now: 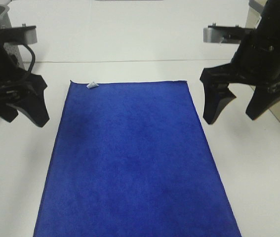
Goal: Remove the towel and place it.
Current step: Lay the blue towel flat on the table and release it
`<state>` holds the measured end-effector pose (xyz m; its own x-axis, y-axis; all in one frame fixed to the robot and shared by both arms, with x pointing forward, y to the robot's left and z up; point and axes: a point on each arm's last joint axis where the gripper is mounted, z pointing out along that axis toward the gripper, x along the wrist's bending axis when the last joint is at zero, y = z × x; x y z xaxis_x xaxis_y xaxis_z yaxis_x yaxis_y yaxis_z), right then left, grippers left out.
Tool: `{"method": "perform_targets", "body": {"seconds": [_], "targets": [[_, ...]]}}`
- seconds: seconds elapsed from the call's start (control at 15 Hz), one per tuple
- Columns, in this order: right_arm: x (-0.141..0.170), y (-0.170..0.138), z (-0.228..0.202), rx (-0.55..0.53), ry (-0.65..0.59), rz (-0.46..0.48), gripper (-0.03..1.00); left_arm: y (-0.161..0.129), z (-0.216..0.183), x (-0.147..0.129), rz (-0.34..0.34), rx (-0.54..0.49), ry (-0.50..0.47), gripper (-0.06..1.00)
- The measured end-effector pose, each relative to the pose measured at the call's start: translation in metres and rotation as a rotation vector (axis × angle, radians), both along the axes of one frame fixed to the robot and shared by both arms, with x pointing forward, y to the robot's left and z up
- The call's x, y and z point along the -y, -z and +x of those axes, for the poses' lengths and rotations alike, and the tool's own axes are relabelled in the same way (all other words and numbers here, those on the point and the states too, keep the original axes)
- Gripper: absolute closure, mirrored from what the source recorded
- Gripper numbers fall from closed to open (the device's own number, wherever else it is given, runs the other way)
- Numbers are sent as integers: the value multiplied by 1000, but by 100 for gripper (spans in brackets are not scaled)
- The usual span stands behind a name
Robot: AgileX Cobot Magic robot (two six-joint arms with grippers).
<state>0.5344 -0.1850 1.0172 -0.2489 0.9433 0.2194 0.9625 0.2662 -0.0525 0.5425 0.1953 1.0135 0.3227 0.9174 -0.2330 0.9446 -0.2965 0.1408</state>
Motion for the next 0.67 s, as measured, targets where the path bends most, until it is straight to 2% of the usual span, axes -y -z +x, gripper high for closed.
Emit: {"method": "perform_targets", "body": {"seconds": [0.13, 0.2, 0.27, 0.33, 0.53, 0.67], "targets": [[8, -24, 22, 104, 52, 20, 11, -17, 11, 1, -3, 70, -6, 27], [22, -43, 41, 148, 78, 63, 12, -32, 19, 3, -9, 124, -11, 27], [22, -43, 41, 148, 78, 63, 12, -32, 19, 3, -9, 124, -11, 27], [35, -60, 59, 208, 84, 124, 12, -41, 34, 1, -5, 167, -32, 27], [37, -59, 86, 247, 76, 142, 12, -37, 67, -10, 8, 185, -88, 27], [32, -39, 106, 215, 62, 159, 12, -23, 91, -23, 15, 171, -135, 27]]}}
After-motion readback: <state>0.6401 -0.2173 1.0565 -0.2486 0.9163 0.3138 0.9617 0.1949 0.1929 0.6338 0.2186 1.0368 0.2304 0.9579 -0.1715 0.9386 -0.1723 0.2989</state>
